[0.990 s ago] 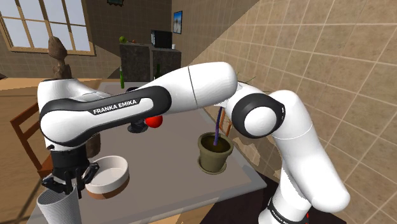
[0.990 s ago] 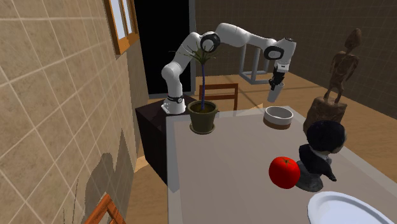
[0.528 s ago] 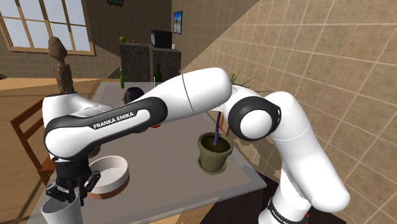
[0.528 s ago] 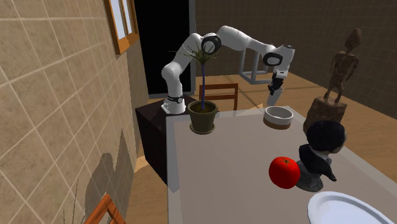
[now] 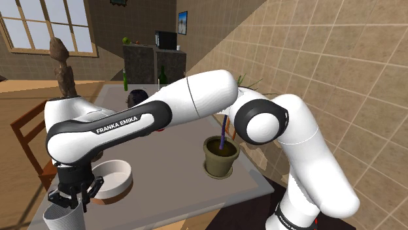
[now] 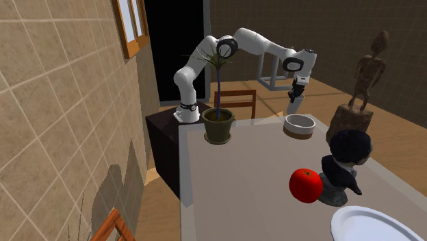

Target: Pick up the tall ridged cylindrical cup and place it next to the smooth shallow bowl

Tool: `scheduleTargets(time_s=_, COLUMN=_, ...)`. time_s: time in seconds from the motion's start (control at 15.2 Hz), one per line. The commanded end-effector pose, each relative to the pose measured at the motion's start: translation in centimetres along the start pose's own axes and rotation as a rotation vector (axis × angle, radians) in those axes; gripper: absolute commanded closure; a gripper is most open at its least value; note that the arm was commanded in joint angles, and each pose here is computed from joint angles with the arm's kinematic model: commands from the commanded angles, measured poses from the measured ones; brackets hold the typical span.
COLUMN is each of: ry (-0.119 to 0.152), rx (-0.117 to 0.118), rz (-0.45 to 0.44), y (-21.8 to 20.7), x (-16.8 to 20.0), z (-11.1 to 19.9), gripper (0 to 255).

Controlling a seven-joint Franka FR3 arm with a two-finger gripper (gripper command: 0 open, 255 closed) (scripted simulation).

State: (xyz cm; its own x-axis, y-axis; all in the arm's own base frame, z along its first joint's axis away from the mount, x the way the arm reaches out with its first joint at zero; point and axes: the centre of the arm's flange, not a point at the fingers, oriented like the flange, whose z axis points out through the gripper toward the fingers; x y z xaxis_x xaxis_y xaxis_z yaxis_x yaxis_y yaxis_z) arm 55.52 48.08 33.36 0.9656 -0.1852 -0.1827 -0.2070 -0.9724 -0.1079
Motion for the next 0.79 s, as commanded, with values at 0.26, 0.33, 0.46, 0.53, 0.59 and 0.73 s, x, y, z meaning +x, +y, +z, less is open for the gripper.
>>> scheduleTargets(time_s=0.26, ry=0.000, rx=0.000, rz=0.000, y=0.0, x=0.0, z=0.0, gripper=0)
scheduleTargets(time_s=0.33, ry=0.000, rx=0.000, rz=0.000, y=0.0, x=0.0, z=0.0, gripper=0)
scheduleTargets(time_s=0.46, ry=0.000, rx=0.000, rz=0.000, y=0.0, x=0.0, z=-2.7, gripper=0)
scheduleTargets(time_s=0.53, ry=0.000, rx=0.000, rz=0.000, y=0.0, x=0.0, z=-4.0, gripper=0)
scheduleTargets(time_s=0.59, ry=0.000, rx=0.000, rz=0.000, y=0.0, x=0.0, z=-5.0, gripper=0)
scheduleTargets(time_s=0.73, ry=0.000, rx=0.000, rz=0.000, y=0.0, x=0.0, z=-5.0, gripper=0)
